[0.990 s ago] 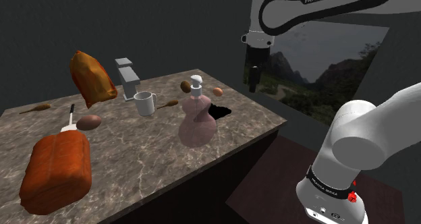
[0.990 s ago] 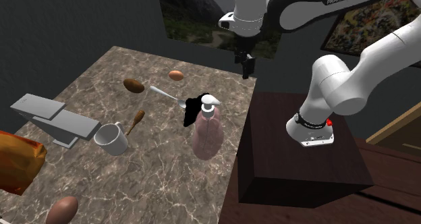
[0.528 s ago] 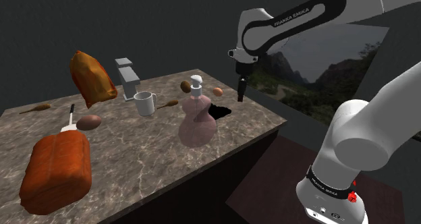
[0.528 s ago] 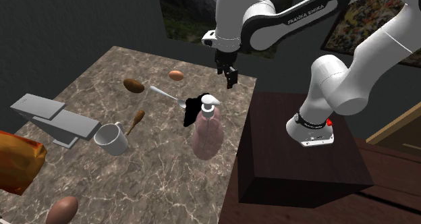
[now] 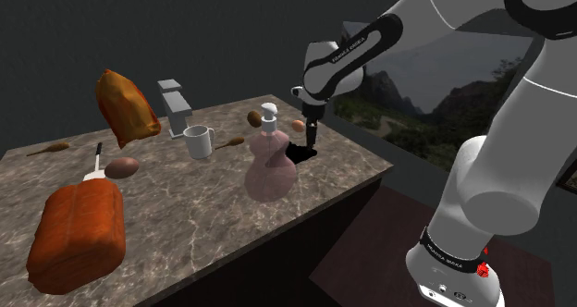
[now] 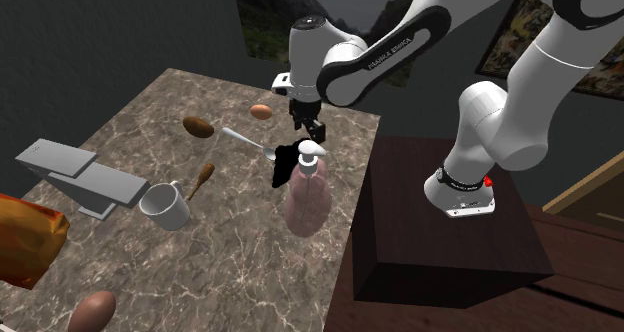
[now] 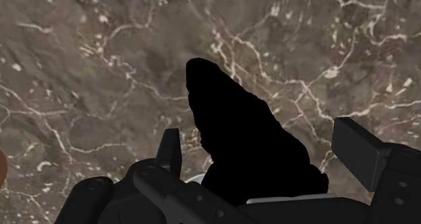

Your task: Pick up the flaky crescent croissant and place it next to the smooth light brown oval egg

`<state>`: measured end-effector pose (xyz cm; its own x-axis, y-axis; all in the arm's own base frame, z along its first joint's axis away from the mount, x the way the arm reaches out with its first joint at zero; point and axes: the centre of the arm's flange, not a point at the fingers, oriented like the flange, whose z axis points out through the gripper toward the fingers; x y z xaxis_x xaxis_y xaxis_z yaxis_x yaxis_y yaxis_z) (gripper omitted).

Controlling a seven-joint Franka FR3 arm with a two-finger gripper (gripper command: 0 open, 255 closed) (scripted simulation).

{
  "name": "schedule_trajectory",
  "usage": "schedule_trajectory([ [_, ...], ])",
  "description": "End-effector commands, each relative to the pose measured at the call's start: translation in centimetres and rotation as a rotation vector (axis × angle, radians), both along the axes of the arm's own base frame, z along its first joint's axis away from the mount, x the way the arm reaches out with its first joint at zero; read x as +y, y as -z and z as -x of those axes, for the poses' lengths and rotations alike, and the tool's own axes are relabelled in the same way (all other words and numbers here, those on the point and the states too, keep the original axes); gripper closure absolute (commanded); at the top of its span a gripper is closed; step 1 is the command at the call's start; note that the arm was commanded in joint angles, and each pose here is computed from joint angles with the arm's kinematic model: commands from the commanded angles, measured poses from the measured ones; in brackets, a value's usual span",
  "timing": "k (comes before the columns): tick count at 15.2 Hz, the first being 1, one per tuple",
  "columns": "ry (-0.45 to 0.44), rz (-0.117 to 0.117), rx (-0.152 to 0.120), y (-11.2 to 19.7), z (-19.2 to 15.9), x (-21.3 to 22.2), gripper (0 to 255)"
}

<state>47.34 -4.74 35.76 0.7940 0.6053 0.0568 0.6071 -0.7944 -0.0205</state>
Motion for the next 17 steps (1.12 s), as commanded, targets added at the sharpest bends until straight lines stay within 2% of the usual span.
schedule_trajectory([
  [1,-0.024,-0.001,-0.006,1.4,-1.1,0.2,0],
  [8,-0.024,-0.001,-0.006,4.8,-1.2,0.4,0],
  [15,-0.024,-0.001,-0.006,4.8,-1.2,0.4,0],
  [16,-0.024,-0.001,-0.006,4.8,-1.2,0.4,255],
  [17,-0.024,-0.001,-0.006,4.8,-1.2,0.4,255],
])
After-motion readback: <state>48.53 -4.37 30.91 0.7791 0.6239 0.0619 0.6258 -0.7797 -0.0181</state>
